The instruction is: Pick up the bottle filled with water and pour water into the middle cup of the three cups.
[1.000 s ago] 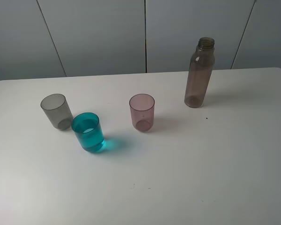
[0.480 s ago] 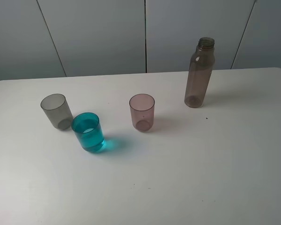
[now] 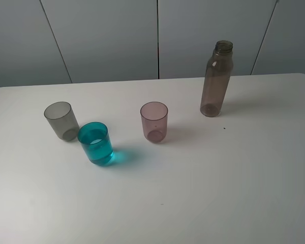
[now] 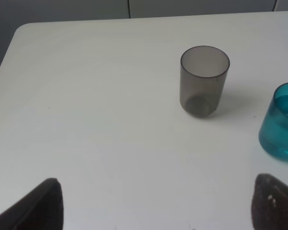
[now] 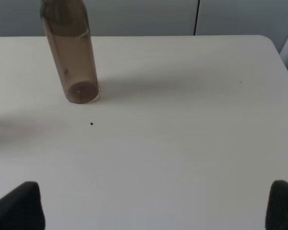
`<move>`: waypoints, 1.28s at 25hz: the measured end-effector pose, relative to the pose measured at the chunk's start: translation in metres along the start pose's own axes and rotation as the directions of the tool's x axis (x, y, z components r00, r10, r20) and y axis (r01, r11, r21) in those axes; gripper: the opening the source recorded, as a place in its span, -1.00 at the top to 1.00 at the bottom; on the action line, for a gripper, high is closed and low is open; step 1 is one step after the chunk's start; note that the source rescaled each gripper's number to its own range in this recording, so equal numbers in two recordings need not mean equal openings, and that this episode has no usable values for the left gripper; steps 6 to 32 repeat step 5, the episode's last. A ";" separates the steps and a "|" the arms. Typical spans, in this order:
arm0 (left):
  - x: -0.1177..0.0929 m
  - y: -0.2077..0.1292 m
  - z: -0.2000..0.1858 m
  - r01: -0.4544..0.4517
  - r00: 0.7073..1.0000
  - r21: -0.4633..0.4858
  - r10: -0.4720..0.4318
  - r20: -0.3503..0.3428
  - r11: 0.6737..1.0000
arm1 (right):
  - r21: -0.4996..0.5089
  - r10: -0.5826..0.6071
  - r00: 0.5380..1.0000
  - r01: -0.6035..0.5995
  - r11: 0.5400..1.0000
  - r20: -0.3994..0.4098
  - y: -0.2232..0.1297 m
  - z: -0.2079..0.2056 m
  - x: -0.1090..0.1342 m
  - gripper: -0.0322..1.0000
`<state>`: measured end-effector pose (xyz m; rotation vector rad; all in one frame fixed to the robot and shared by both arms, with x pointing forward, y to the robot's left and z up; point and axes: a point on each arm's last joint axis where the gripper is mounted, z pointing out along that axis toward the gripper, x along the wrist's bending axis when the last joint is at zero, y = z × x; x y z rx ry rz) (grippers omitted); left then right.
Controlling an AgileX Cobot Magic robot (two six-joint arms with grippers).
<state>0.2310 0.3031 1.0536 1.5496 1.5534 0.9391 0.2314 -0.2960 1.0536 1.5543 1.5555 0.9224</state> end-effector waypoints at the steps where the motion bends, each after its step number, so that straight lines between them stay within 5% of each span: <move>1: 0.000 0.000 0.000 0.000 1.000 0.000 0.000 0.000 1.000 | 0.000 0.000 1.000 0.000 1.000 0.000 0.000 0.000 0.000 -1.00; 32: 0.000 0.000 0.000 0.000 1.000 0.000 0.000 0.000 1.000 | 0.000 0.000 1.000 0.000 1.000 0.000 0.000 0.000 0.000 -1.00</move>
